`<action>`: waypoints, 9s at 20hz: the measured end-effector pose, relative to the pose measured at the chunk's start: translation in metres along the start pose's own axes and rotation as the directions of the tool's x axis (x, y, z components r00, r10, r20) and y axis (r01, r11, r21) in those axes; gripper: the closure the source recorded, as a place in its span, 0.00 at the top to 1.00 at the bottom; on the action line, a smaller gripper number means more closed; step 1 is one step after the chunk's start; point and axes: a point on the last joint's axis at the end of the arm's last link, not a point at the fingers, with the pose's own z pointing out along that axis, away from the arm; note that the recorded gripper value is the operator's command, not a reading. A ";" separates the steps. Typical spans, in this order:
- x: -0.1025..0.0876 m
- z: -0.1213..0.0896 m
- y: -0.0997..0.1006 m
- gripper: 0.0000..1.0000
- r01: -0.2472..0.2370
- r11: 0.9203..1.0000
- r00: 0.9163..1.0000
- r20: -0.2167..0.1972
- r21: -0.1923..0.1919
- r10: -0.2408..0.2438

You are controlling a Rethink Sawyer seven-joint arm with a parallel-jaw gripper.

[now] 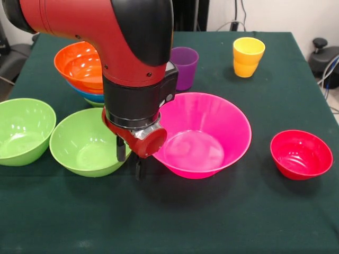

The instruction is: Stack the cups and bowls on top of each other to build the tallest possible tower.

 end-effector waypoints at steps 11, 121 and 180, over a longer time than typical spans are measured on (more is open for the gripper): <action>-0.020 -0.011 -0.014 1.00 -0.028 1.000 1.000 0.012 -0.003 0.028; -0.021 0.002 0.017 0.00 0.030 0.998 0.999 -0.010 -0.058 -0.031; -0.029 -0.185 0.042 0.00 0.067 0.989 0.998 0.026 -0.132 -0.065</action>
